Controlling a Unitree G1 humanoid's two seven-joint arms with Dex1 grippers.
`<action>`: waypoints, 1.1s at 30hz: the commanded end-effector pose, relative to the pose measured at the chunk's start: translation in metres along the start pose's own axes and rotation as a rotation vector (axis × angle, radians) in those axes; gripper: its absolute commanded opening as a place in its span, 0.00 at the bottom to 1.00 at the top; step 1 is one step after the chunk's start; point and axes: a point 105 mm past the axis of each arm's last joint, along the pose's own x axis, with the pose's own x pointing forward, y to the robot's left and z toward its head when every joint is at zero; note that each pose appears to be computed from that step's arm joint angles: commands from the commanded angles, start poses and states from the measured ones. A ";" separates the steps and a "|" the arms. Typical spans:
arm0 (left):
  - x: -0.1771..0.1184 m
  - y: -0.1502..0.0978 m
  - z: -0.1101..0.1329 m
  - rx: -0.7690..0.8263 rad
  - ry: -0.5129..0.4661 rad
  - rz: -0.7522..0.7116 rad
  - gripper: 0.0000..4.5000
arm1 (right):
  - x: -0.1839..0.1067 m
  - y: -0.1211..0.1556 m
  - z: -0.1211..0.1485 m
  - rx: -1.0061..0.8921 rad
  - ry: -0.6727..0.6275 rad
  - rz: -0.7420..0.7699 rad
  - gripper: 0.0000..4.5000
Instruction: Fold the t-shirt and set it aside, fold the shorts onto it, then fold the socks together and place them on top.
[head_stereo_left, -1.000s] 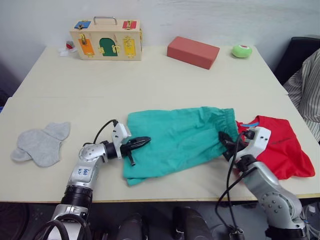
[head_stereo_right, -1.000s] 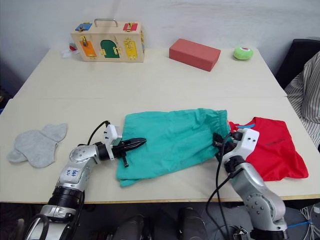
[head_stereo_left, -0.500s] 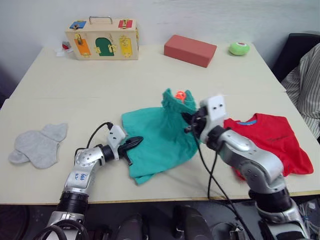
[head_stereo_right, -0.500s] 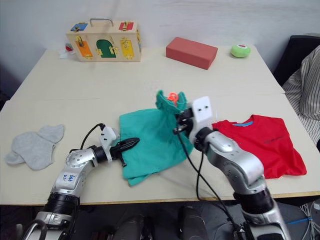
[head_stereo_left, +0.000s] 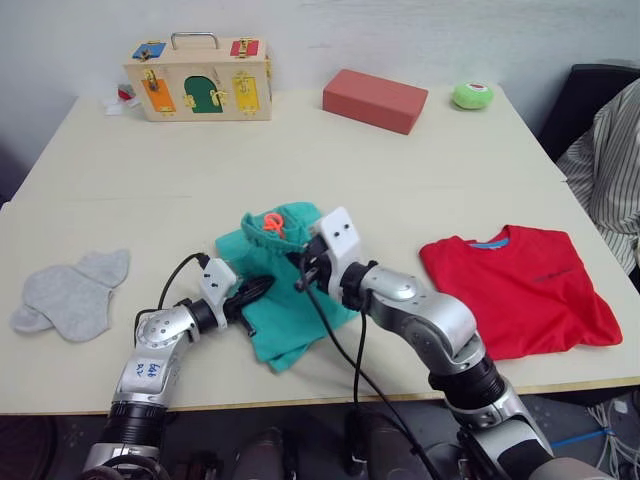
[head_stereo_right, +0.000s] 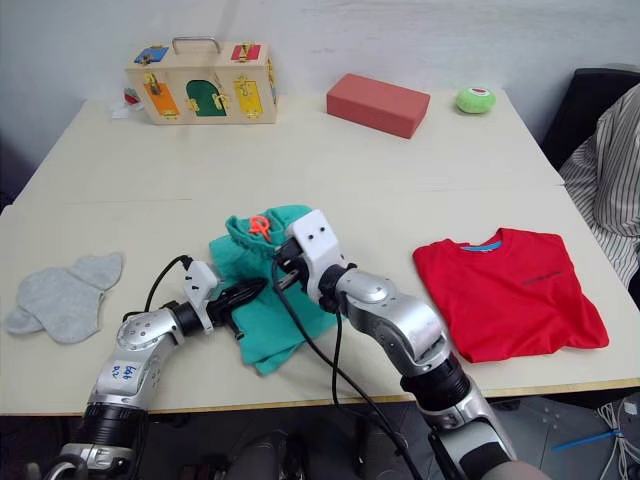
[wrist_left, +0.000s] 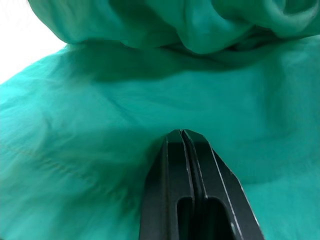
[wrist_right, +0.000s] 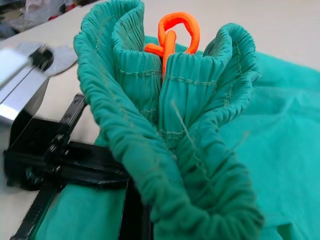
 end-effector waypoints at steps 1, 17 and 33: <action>-0.011 0.002 -0.019 -0.056 0.046 0.047 0.00 | 0.006 0.012 -0.002 -0.030 -0.003 0.061 0.01; -0.077 0.000 0.013 -0.126 0.012 -0.038 0.00 | -0.068 0.038 0.019 0.152 0.039 0.816 0.90; -0.072 -0.021 0.086 -0.214 -0.131 -0.226 0.00 | -0.035 -0.076 -0.025 -0.211 -0.091 0.256 0.12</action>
